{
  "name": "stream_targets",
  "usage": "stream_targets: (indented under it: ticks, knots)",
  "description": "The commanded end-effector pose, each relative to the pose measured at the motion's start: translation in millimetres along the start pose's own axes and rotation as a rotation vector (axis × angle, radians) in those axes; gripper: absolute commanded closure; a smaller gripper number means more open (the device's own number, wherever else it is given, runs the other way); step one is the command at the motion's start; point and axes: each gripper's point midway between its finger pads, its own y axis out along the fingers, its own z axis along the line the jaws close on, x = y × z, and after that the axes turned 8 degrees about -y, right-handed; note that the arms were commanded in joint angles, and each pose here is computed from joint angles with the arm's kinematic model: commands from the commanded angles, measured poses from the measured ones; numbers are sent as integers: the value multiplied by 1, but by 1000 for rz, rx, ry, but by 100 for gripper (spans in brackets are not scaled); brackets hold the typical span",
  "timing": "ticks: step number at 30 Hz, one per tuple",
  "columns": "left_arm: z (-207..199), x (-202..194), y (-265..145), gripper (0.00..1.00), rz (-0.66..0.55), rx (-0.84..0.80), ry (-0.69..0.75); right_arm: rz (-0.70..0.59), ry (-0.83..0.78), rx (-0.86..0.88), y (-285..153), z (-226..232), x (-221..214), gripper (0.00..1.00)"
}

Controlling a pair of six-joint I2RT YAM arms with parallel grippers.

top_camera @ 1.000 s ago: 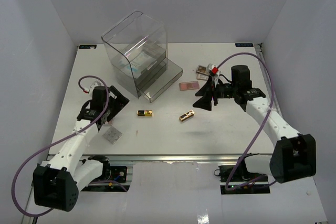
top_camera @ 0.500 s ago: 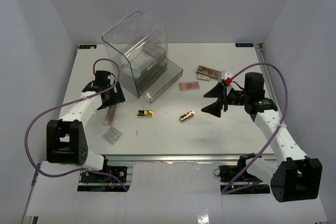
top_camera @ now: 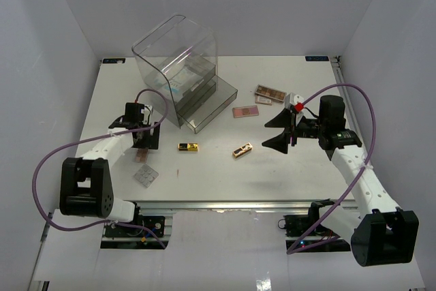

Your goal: Organize the makeup

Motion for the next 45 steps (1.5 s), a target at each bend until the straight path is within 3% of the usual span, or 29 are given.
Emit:
stream_targets:
  ticks: [1, 9, 20, 25, 33, 37, 45]
  knots:
    - [3, 16, 6, 3, -47, -12, 44, -19, -11, -7, -3, -3, 1, 21]
    - [1, 1, 17, 21, -18, -71, 2, -25, 9, -21, -7, -7, -2, 21]
    - [-6, -6, 28, 31, 42, -106, 2, -41, 24, -37, -14, -10, -2, 21]
    - [-1, 2, 19, 44, 0, -86, -17, -46, 26, -32, -14, -10, -1, 21]
    - [-1, 45, -33, 61, -194, -108, -102, -47, 23, -34, -14, -10, 0, 21]
    - [-6, 64, -68, 66, -304, -150, -243, -46, 23, -39, -15, -10, -1, 21]
    - [-47, 65, -151, 71, -461, -465, -413, -29, 1, -79, -19, -16, -3, 21]
